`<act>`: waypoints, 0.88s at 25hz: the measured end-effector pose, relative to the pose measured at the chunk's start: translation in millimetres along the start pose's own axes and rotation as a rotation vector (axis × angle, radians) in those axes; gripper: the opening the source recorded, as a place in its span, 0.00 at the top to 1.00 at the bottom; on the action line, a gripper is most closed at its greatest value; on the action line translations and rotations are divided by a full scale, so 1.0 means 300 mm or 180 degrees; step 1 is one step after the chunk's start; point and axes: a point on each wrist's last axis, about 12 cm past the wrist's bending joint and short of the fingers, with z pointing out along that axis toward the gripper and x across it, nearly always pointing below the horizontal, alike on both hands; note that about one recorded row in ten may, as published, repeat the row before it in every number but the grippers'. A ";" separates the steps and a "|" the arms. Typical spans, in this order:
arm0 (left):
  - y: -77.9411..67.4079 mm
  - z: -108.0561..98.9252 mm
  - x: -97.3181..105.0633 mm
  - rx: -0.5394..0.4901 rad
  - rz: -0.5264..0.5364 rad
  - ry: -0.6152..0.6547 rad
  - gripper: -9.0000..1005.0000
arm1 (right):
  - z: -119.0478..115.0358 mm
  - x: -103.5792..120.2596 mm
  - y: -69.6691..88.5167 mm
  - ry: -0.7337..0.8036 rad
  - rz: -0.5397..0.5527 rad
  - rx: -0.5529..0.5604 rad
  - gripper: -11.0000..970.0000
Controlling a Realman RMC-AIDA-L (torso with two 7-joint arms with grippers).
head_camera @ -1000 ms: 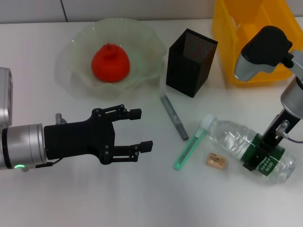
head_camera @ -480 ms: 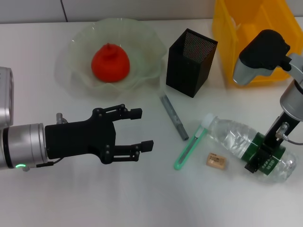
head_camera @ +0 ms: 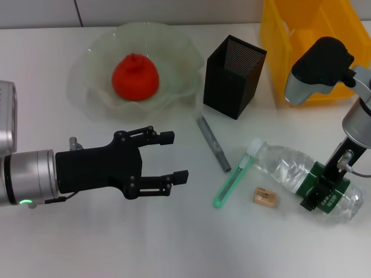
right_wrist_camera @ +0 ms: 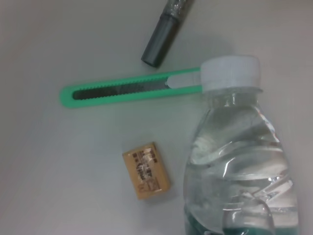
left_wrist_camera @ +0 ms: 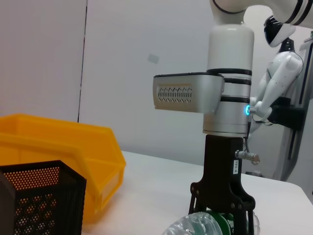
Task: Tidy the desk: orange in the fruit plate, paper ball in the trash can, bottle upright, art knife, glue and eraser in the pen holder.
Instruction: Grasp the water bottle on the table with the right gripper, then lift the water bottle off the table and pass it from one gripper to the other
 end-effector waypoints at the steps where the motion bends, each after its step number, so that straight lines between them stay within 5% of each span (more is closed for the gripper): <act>1: 0.001 0.000 -0.001 -0.0003 0.0001 -0.0005 0.18 | 0.000 0.000 0.000 0.0000 0.0000 0.0000 0.19; 10: 0.000 -0.004 -0.002 -0.0049 -0.0020 -0.0069 0.18 | -0.038 0.008 0.007 -0.0106 -0.0066 -0.0022 0.21; 22: 0.003 -0.012 -0.006 -0.0171 -0.0100 -0.0256 0.18 | -0.183 0.108 -0.013 -0.1094 -0.0245 -0.0382 0.21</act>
